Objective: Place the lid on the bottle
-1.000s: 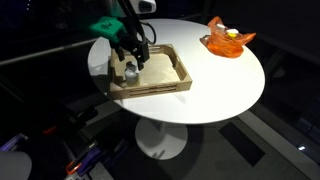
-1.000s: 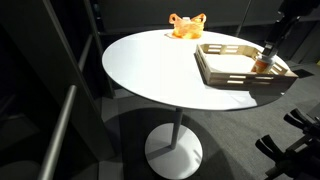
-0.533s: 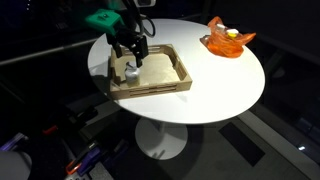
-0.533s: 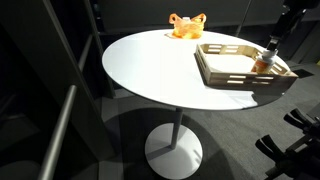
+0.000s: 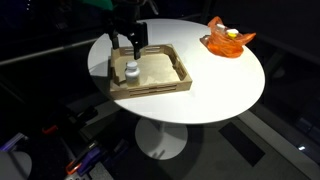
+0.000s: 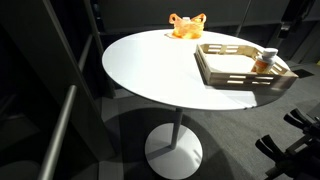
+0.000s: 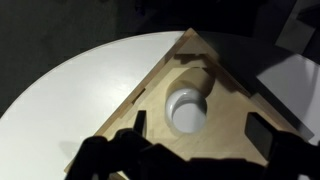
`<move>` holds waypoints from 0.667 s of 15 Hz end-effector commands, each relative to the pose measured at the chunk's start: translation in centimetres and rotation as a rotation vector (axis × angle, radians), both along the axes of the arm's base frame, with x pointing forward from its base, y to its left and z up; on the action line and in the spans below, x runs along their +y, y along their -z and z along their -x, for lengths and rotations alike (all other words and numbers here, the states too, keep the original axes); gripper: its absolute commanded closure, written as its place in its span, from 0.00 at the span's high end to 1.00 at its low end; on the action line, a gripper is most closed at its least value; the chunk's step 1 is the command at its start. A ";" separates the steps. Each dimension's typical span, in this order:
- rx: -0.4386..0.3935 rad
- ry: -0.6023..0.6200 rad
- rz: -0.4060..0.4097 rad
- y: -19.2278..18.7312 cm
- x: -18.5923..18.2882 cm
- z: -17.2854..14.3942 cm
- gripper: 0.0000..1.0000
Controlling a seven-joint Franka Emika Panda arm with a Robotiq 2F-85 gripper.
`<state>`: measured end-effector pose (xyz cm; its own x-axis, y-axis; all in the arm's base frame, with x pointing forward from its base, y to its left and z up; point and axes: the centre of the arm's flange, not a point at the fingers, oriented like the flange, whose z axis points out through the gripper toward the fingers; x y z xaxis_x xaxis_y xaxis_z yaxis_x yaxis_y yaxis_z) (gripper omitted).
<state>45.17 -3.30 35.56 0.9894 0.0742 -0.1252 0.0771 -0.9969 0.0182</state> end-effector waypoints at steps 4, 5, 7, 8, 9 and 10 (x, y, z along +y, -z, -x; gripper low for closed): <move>-0.003 0.038 -0.014 -6.5 -0.8 -0.7 1.00; -0.008 0.044 -0.017 -7.5 -1.0 -0.9 1.00; -0.019 0.055 -0.024 -8.9 -1.3 -1.0 1.00; -0.024 0.061 -0.027 -9.4 -1.5 -1.0 1.00; -0.028 0.065 -0.030 -9.8 -1.6 -1.1 1.00; -0.029 0.067 -0.030 -10.0 -1.7 -1.1 1.00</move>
<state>46.01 -4.46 43.79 0.9944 0.0396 -0.0983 0.0403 -0.9992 0.0049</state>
